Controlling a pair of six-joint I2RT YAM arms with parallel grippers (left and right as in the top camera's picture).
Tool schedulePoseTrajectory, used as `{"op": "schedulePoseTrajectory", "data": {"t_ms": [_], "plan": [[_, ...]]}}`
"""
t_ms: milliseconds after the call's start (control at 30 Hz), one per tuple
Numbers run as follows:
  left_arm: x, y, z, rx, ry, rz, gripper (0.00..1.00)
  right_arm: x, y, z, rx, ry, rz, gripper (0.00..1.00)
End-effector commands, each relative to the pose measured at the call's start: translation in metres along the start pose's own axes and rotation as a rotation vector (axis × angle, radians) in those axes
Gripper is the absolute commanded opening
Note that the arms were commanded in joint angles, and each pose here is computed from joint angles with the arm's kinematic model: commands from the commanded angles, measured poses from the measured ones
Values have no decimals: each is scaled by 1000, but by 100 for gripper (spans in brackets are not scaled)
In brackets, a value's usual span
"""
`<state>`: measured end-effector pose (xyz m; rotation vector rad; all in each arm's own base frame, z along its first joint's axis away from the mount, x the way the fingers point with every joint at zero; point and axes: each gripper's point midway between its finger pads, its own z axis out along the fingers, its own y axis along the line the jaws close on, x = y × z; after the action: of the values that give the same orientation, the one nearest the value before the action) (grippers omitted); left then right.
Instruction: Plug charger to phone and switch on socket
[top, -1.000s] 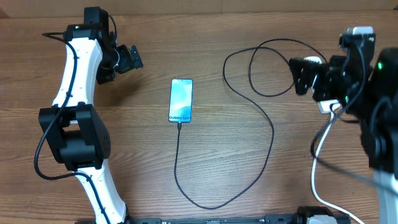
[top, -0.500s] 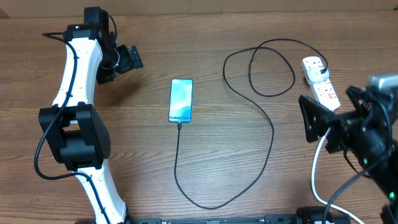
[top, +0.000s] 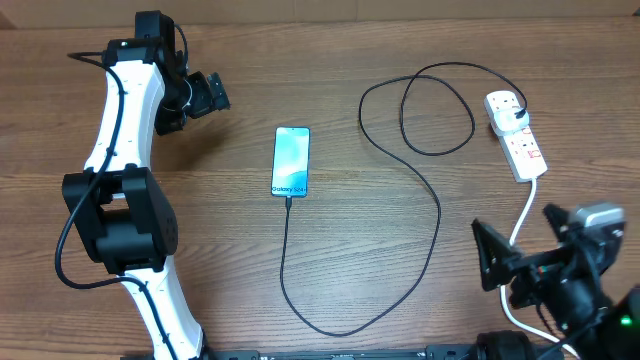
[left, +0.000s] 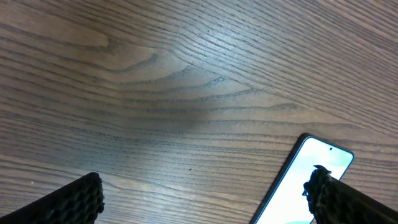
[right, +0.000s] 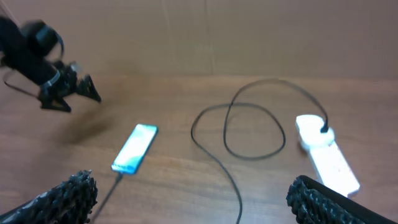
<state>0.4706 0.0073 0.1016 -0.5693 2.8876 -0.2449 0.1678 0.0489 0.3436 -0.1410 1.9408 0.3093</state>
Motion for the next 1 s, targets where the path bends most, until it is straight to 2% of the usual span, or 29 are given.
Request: {"op": "schedulePoseTrajectory", "data": {"t_ms": [0,233,467,867,967], "plan": [[-2,-4,-5,13,-12,4,100,26,-5,9,6,16,2,100],[-2,-3,-5,13,-12,4,100,65,-7,24,-19,-30,-10,100],[-2,-4,-5,13,-12,4,100,88,-8,28,-35,-67,-20,100],[-2,-4,-5,13,-12,4,100,106,-1,45,-108,-121,-40,100],[-2,-4,-5,13,-12,4,100,97,-2,52,-116,-181,-58,100]]}}
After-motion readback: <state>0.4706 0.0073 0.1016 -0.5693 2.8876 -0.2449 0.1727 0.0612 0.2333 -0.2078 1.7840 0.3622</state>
